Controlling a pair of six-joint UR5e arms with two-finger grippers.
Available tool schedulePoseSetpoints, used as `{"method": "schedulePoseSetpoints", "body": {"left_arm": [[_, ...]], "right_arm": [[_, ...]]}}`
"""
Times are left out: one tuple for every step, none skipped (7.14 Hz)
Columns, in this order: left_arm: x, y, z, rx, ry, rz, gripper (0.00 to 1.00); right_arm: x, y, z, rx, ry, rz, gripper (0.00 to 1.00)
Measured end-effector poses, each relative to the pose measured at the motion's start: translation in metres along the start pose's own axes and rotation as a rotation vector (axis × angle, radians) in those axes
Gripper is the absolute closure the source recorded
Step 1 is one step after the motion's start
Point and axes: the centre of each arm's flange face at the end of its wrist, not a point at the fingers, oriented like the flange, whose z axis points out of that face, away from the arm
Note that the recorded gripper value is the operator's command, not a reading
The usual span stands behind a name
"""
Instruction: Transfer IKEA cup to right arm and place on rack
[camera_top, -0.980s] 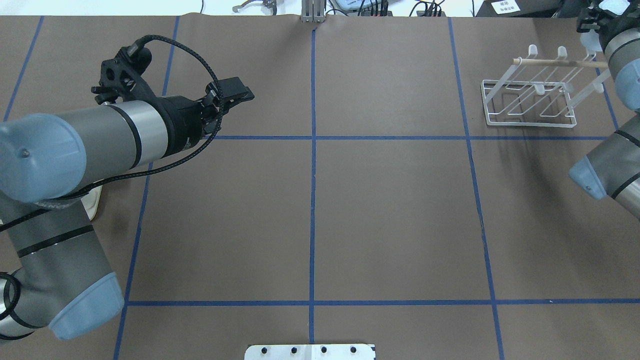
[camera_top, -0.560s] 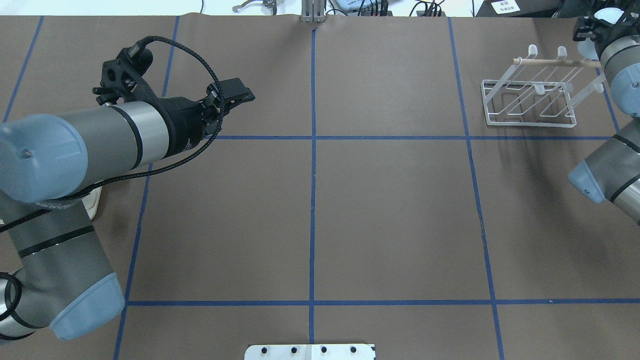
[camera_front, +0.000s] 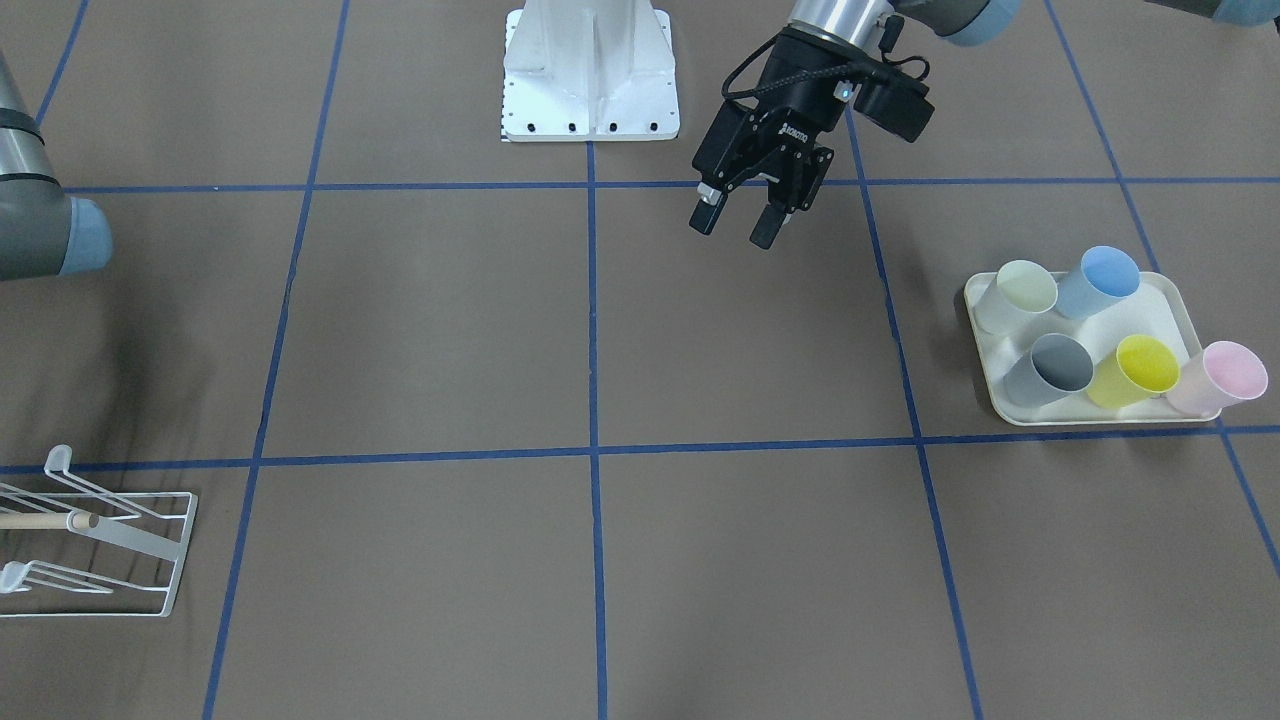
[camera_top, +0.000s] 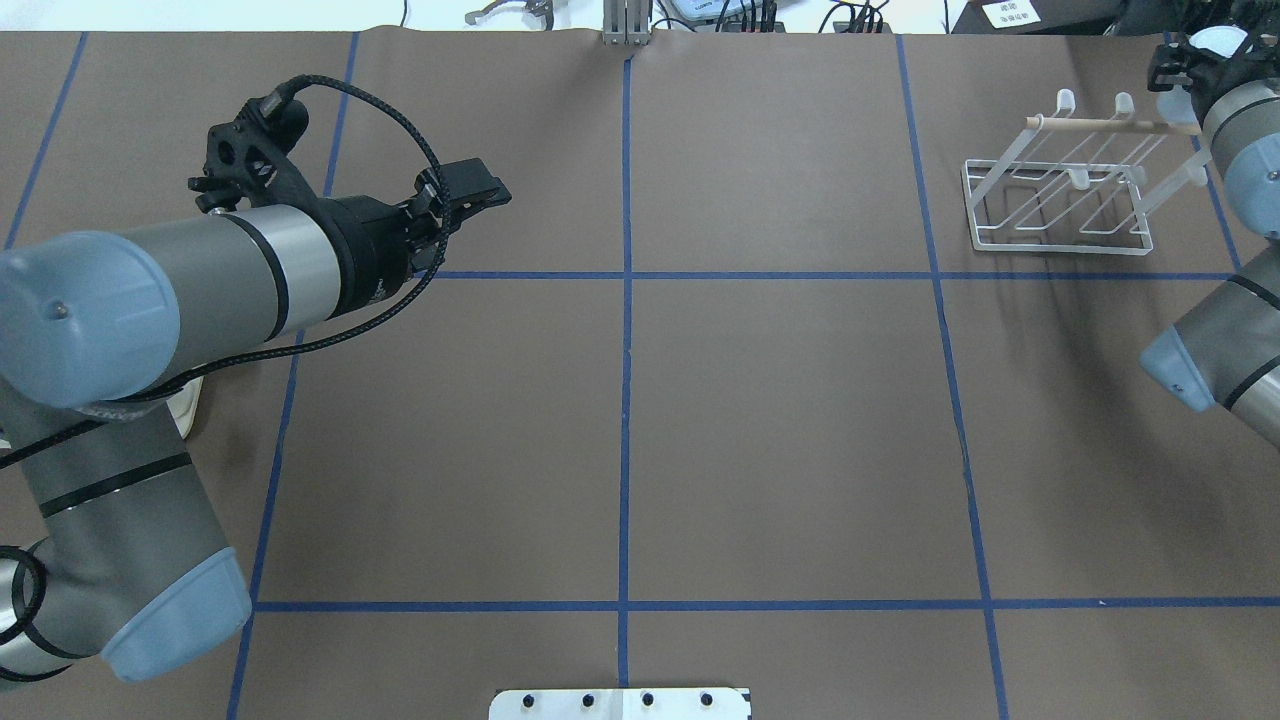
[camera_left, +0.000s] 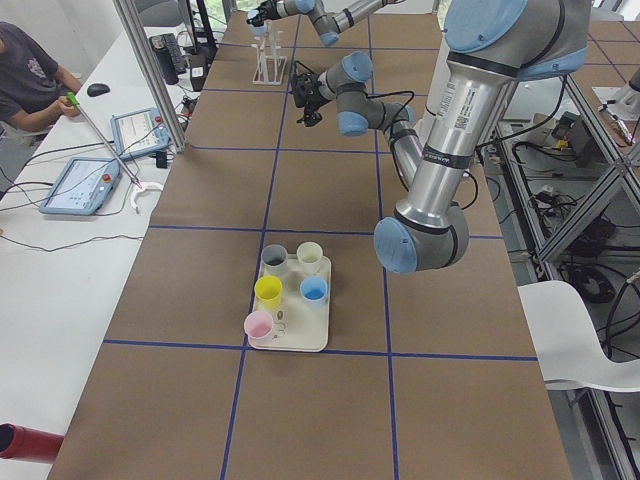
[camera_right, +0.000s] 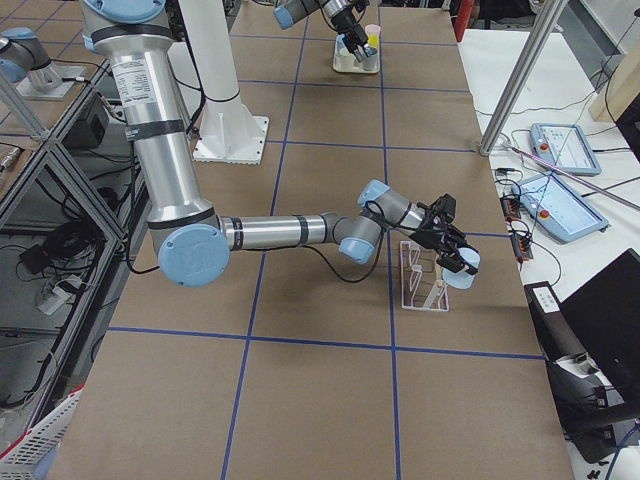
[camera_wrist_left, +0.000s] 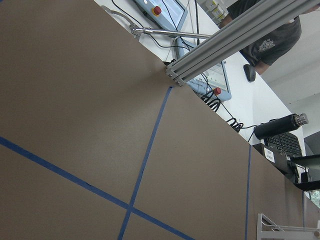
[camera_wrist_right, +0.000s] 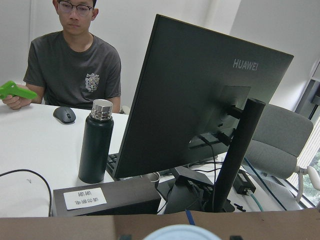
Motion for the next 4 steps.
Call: {"method": "schedulePoseSetpoints", "body": {"left_arm": [[0.0005,0.0002,-0.0002,0.000,0.001,0.000,0.00],[0.0011,0.0004,-0.0004,0.000,0.002,0.000,0.00],[0.0018,0.0005,-0.0004,0.000,0.004,0.000,0.00],[0.0024,0.0007,-0.0003,-0.001,0.005,0.000,0.00]], "right_arm": [[0.0012,0.0025,0.0010,-0.008,-0.001,-0.003,0.36],[0.0024,0.0050,0.0019,-0.016,-0.002,-0.006,0.24],[0.0030,0.0062,0.0024,-0.019,-0.002,-0.008,0.02],[0.0034,0.0069,0.0025,-0.021,-0.003,-0.009,0.02]]}}
